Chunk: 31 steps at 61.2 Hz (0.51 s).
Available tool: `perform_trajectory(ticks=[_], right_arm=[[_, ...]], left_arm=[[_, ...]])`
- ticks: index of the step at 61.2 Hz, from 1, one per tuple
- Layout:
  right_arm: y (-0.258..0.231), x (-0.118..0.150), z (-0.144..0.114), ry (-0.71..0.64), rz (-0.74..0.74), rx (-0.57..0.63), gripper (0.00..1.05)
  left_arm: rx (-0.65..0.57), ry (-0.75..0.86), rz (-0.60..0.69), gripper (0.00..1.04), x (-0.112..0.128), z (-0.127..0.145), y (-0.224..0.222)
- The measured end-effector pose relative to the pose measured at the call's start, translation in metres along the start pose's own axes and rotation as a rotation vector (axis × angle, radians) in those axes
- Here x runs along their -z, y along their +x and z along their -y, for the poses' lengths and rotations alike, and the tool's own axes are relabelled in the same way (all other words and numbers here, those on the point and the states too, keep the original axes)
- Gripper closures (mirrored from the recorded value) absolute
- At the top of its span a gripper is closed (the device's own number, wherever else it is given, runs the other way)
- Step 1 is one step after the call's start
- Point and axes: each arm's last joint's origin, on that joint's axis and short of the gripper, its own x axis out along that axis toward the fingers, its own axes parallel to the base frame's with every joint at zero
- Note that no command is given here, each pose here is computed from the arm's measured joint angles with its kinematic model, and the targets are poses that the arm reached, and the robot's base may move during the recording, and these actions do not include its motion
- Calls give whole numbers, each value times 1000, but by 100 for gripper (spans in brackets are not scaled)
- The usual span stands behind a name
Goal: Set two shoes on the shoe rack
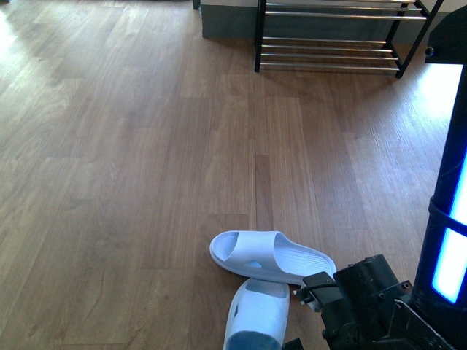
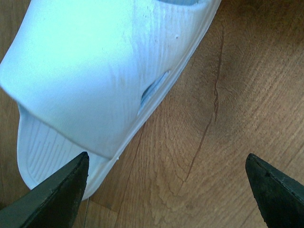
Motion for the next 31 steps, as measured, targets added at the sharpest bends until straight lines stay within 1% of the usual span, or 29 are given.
perform_trajectory(ticks=[12,23,24,27,29,31], right_arm=[[16,-4,2,25,1,4,9],[23,-12,11,76,42,21,9],[23,-13,12,84,48,20,10],[23,-15,15,102,63,15,20],[23,-17,16,113,69,11,29],[23,-17,17,117,74,8,33]], left_arm=[[0,0,0,9,0,0,0],[0,0,0,9,0,0,0],[0,0,0,9,0,0,0],[0,0,0,9,0,0,0],[0,0,0,9,0,0,0],[0,0,0,9,0,0,0]])
